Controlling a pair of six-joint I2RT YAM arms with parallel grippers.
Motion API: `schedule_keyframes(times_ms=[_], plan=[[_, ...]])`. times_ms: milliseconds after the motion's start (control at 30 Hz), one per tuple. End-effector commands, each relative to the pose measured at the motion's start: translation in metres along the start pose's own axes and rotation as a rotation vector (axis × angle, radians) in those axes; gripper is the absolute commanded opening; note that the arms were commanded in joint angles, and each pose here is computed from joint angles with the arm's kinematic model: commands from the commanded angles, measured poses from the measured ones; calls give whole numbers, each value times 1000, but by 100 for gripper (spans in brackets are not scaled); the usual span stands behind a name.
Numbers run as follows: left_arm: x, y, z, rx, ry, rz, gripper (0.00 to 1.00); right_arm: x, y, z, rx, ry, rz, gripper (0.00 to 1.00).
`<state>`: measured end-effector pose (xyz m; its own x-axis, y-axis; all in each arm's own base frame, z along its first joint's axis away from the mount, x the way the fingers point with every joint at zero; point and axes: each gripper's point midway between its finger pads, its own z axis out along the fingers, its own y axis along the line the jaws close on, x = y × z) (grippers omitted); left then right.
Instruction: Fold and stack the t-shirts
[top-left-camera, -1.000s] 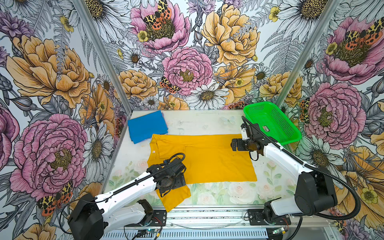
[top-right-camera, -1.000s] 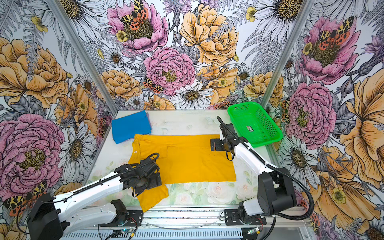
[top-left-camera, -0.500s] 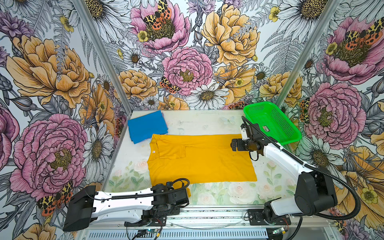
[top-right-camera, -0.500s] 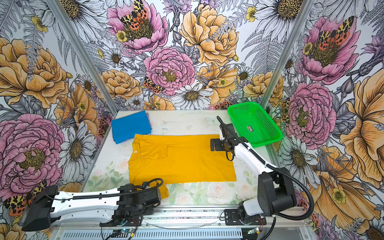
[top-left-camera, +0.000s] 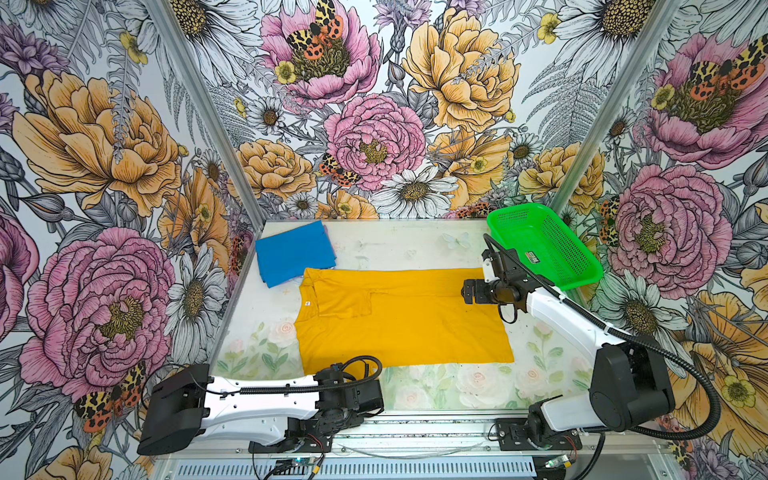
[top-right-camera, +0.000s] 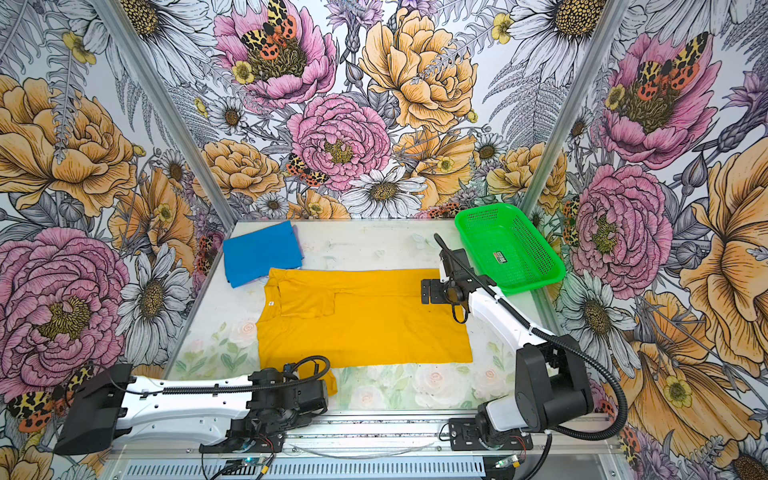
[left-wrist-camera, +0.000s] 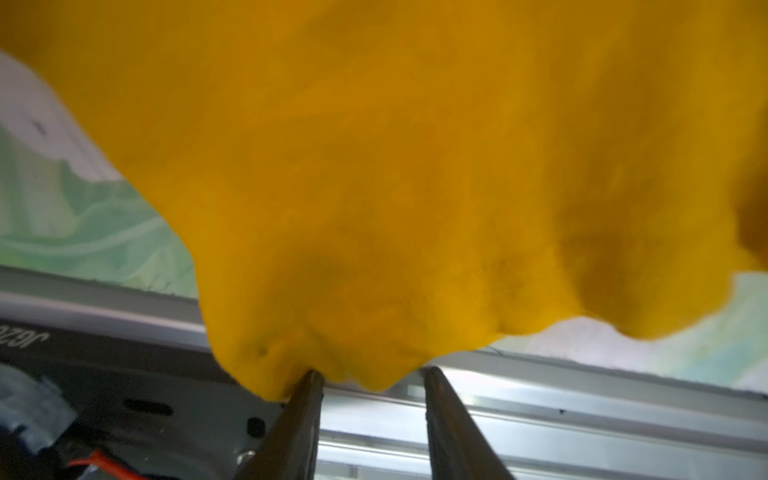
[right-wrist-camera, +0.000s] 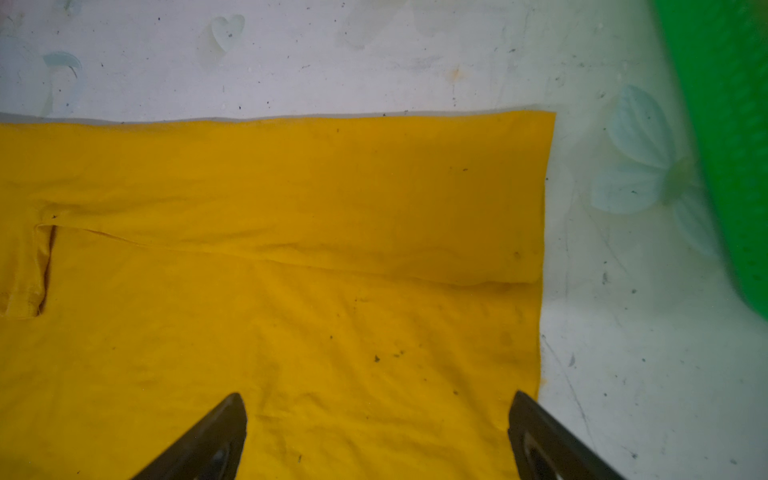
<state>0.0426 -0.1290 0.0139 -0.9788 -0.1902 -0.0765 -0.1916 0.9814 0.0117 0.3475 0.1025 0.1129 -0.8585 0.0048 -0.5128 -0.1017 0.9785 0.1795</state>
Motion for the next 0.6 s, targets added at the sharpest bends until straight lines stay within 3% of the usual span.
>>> schedule_keyframes(times_ms=[0, 133, 567], plan=[[-21, 22, 5, -116, -111, 22, 16, -2, -1, -8, 2, -33, 15, 99], [-34, 18, -5, -122, -155, 15, 0, 1, -10, -11, 26, -40, 68, 99], [-81, -5, -63, -78, -259, 139, 0, 59, -57, -19, 191, 75, 343, 99]])
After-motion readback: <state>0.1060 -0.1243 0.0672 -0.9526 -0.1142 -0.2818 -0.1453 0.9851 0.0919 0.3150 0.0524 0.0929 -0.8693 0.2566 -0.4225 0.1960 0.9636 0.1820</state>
